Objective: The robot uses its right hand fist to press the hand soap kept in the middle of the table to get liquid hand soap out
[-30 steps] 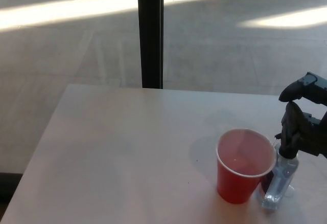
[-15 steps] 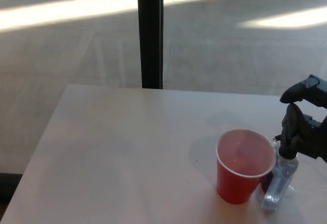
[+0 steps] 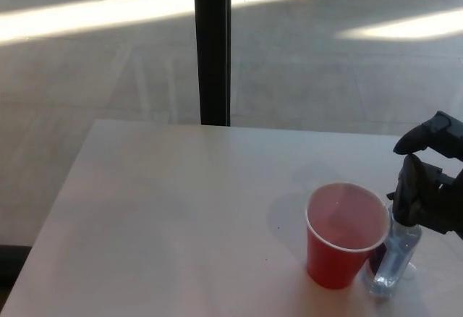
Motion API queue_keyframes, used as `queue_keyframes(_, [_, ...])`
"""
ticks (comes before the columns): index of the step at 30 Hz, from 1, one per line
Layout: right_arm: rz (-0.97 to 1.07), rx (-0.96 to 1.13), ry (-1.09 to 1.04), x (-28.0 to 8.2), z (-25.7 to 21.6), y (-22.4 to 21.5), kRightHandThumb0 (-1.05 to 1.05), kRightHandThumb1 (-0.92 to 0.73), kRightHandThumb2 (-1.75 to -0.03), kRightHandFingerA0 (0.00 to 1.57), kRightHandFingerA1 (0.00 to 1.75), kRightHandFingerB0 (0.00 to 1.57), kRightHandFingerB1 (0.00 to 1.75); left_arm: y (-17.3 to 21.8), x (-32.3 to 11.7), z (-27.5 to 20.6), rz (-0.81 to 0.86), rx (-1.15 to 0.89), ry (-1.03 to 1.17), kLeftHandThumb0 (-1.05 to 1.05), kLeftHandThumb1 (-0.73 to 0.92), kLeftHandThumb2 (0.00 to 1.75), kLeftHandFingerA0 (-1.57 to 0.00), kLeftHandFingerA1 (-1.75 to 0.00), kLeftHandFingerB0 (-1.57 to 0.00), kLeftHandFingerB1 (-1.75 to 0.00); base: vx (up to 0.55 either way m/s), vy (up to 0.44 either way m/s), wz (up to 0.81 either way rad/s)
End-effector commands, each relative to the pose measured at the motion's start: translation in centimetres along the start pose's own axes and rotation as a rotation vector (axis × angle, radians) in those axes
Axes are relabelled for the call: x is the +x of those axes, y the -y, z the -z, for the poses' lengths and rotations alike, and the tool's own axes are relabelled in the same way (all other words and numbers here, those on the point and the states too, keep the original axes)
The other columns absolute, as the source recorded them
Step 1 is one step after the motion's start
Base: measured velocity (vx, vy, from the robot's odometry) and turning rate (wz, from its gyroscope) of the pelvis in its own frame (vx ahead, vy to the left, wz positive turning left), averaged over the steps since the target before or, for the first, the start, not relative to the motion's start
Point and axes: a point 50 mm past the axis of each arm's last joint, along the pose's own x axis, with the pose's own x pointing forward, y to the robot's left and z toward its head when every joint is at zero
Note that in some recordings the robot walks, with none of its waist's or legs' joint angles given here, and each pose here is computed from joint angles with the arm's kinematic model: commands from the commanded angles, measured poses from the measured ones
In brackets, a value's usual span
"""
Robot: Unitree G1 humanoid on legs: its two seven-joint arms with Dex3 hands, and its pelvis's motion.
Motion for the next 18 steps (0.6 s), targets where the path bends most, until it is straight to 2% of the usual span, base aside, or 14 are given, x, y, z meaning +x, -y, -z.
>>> queue_keyframes(1, [0.073, -0.033, -0.437, -3.5, 7.6, 1.1, -0.16, -0.64, -1.11, 0.91, 1.75, 0.68, 1.56, -0.9, 0.2, -0.5, -0.029, 0.001, 0.016, -0.44, 0.45, 1.07, -0.82, -0.94, -0.56, -0.79, 0.00, 0.000, 0.00])
queue_keyframes(8, [0.057, -0.047, -0.401, -2.7, 6.4, 1.4, -0.17, -0.65, -1.12, 0.90, 1.75, 0.64, 1.60, -0.9, 0.1, -0.4, -0.029, 0.011, 0.021, -0.45, 0.45, 1.08, -0.83, -0.94, -0.57, -0.78, 0.00, 0.000, 0.00])
queue_keyframes(11, [0.059, -0.035, -0.365, -1.7, 5.1, 1.5, -0.15, -0.64, -1.15, 0.91, 1.75, 0.71, 1.53, -1.0, 0.1, -0.2, -0.028, 0.019, 0.009, -0.44, 0.45, 1.07, -0.77, -0.90, -0.54, -0.77, 0.00, 0.000, 0.00])
queue_keyframes(12, [0.057, -0.040, -0.360, -1.5, 4.7, 1.5, -0.16, -0.65, -1.12, 0.90, 1.75, 0.61, 1.61, -1.0, 0.1, -0.1, -0.031, 0.014, 0.005, -0.43, 0.45, 1.07, -0.78, -0.90, -0.55, -0.78, 0.00, 0.000, 0.00])
queue_keyframes(13, [0.053, -0.047, -0.349, -1.1, 3.9, 1.6, -0.16, -0.65, -1.12, 0.90, 1.75, 0.61, 1.61, -1.0, 0.1, -0.1, -0.033, 0.005, 0.003, -0.43, 0.45, 1.07, -0.78, -0.90, -0.55, -0.78, 0.00, 0.000, 0.00])
queue_keyframes(14, [0.041, -0.044, -0.335, -0.8, 3.5, 1.7, -0.15, -0.63, -1.16, 0.87, 1.75, 0.66, 1.54, -1.1, 0.1, -0.1, -0.033, 0.010, 0.003, -0.44, 0.45, 1.06, -0.77, -0.90, -0.53, -0.77, 0.00, 0.000, 0.00])
queue_keyframes(15, [0.044, -0.037, -0.326, -0.5, 3.2, 1.7, -0.15, -0.62, -1.16, 0.92, 1.75, 0.61, 1.62, -1.1, 0.0, 0.0, -0.029, 0.026, 0.010, -0.44, 0.45, 1.07, -0.77, -0.90, -0.54, -0.77, 0.00, 0.000, 0.00])
queue_keyframes(16, [0.044, -0.011, -0.309, -0.1, 2.6, 1.8, -0.17, -0.62, -1.18, 0.91, 1.75, 0.67, 1.54, -1.1, 0.0, 0.0, -0.031, 0.037, 0.009, -0.45, 0.45, 1.06, -0.77, -0.89, -0.53, -0.76, 0.00, 0.000, 0.00])
queue_keyframes(18, [0.048, -0.009, -0.301, 0.1, 2.1, 1.8, -0.18, -0.62, -1.19, 0.93, 1.75, 0.68, 1.54, -1.2, 0.0, 0.0, -0.033, 0.036, 0.006, -0.45, 0.44, 1.06, -0.77, -0.89, -0.53, -0.76, 0.00, 0.000, 0.00])
